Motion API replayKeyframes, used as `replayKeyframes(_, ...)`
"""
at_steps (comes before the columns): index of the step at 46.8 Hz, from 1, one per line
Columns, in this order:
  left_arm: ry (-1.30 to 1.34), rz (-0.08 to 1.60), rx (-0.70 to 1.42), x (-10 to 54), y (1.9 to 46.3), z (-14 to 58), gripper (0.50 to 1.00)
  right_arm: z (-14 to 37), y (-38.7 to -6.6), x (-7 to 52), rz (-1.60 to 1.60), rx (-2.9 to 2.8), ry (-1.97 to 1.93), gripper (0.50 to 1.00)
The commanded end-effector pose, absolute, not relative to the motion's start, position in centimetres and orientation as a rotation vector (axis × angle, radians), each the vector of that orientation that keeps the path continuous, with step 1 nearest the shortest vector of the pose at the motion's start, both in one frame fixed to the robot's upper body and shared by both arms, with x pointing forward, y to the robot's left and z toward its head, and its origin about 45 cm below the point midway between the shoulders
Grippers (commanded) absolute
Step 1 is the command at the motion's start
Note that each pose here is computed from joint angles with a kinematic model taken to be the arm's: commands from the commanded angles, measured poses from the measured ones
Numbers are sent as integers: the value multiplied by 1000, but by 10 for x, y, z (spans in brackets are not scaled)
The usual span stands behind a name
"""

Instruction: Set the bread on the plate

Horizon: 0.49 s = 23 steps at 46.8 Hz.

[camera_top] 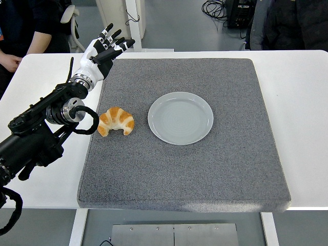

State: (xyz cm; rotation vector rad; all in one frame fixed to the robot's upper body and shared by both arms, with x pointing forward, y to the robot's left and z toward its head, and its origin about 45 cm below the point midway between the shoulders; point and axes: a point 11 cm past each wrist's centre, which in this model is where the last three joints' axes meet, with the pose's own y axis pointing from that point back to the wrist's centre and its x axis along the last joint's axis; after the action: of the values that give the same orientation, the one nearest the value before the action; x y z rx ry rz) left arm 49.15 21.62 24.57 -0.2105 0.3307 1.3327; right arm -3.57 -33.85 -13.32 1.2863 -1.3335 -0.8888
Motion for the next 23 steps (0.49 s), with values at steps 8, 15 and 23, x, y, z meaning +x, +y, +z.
replayKeyframes(8,310,1323,-190,489,212,241,968,-133,-339,-36,-890,1286,-1335,1000)
replayKeyframes(15,308,1315,-189,489,210,242,969,-133,-339,-36,-889,1286,-1334,1000)
replayKeyframes(23,302,1314,-194,490,209,244,969,-133,-339,-36,-889,1286,-1334,1000)
